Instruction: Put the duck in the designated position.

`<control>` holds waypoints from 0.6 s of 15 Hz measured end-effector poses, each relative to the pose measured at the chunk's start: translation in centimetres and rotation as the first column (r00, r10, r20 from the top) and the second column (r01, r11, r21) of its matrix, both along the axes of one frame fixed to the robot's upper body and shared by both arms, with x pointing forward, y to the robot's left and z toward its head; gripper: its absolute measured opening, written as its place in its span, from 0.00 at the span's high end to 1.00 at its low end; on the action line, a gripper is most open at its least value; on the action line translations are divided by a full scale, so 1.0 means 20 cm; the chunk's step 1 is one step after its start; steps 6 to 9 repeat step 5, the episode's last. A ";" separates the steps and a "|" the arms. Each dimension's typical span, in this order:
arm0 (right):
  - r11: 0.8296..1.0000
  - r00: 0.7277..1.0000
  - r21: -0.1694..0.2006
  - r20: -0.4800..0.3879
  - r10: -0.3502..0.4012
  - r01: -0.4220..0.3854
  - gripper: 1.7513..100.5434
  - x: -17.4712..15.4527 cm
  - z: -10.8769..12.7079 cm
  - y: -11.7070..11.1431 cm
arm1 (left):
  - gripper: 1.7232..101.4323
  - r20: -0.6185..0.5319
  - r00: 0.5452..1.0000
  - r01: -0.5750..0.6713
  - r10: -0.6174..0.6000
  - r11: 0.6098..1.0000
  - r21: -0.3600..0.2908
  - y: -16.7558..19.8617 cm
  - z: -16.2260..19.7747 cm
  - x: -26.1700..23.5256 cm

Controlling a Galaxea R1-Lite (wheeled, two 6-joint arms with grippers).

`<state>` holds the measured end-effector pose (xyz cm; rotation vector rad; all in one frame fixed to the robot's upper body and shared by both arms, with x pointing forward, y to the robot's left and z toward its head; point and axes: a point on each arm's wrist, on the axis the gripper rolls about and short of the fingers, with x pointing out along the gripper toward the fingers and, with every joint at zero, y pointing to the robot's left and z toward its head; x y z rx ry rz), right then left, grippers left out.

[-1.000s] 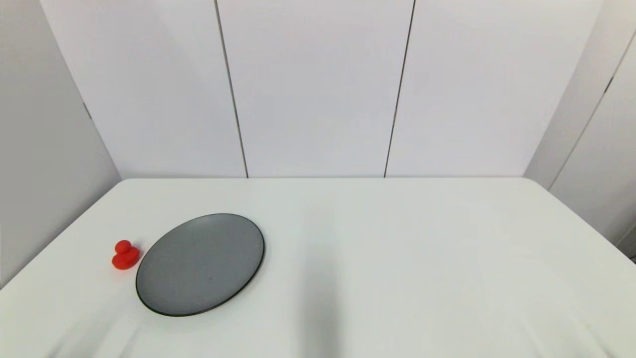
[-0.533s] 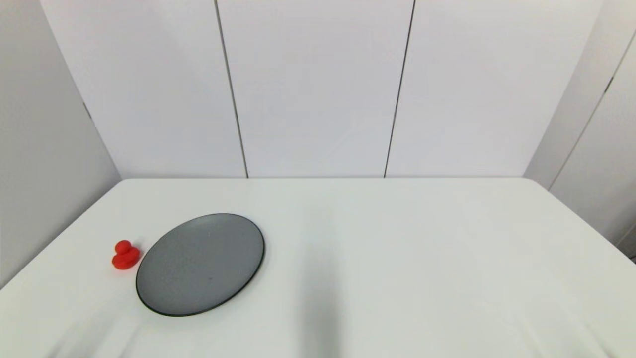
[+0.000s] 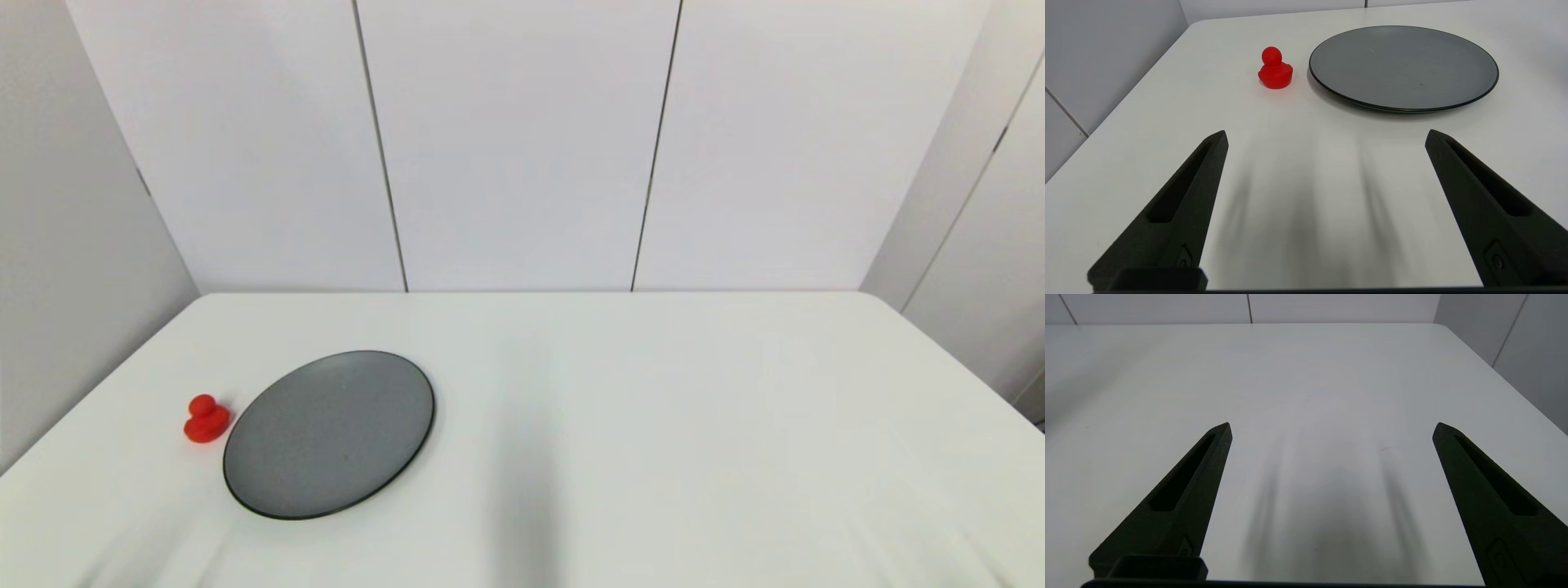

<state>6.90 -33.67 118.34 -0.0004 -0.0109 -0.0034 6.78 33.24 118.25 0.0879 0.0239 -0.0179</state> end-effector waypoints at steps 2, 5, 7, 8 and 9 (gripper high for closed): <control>1.000 1.000 0.000 0.003 0.001 -0.001 0.03 0.00 0.00 0.00 | 0.04 0.000 1.000 0.000 0.000 1.000 0.000 0.00 0.00 0.00; 1.000 1.000 0.002 0.003 0.001 -0.001 0.03 0.00 0.00 0.00 | 0.04 0.000 1.000 0.001 -0.001 1.000 0.000 0.00 0.00 0.00; 1.000 1.000 0.002 0.003 0.001 -0.001 0.03 0.00 0.00 0.00 | 0.04 0.000 1.000 0.001 -0.001 1.000 0.000 0.00 0.00 0.00; 1.000 1.000 0.002 0.003 0.001 -0.001 0.03 0.00 0.00 0.00 | 0.04 0.000 1.000 0.001 -0.001 1.000 0.000 0.00 0.00 0.00; 1.000 1.000 0.002 0.003 0.001 -0.001 0.03 0.00 0.00 0.00 | 0.04 0.000 1.000 0.001 -0.001 1.000 0.000 0.00 0.00 0.00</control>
